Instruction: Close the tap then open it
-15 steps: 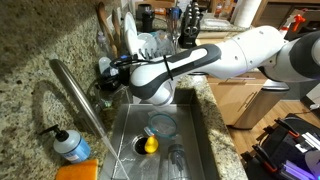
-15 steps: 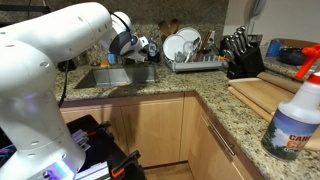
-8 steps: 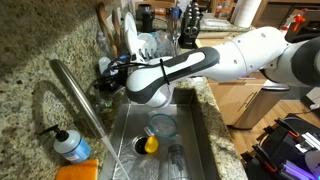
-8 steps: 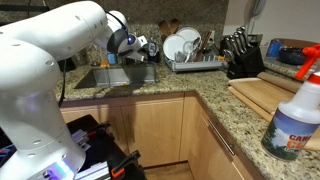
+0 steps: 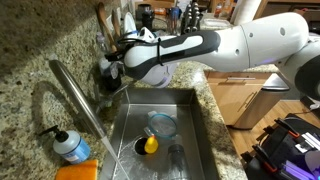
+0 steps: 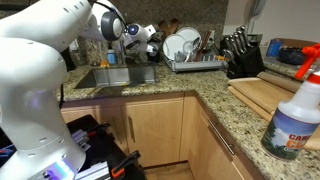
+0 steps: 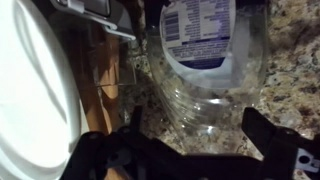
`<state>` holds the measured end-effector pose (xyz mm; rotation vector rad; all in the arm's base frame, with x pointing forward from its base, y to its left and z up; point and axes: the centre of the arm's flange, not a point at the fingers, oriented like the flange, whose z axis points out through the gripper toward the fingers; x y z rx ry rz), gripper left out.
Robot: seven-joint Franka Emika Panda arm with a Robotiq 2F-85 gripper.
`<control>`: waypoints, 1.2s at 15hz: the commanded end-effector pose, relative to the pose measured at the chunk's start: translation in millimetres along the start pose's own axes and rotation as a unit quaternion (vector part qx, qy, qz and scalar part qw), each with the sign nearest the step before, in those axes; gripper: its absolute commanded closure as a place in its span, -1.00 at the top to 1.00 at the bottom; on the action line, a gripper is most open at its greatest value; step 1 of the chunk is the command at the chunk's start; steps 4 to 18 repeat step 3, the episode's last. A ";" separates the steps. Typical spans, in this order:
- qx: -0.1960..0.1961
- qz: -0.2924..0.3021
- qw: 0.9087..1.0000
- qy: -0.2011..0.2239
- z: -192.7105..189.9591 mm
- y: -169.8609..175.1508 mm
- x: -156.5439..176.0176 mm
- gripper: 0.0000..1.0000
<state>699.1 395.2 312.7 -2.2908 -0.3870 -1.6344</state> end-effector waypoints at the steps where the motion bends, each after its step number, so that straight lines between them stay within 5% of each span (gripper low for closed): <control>1: 0.003 0.017 1.000 -0.012 -4.4 -3.4 -0.3 1.00; 18: 0.018 0.033 0.999 -0.028 -13.3 -19.3 2.7 1.00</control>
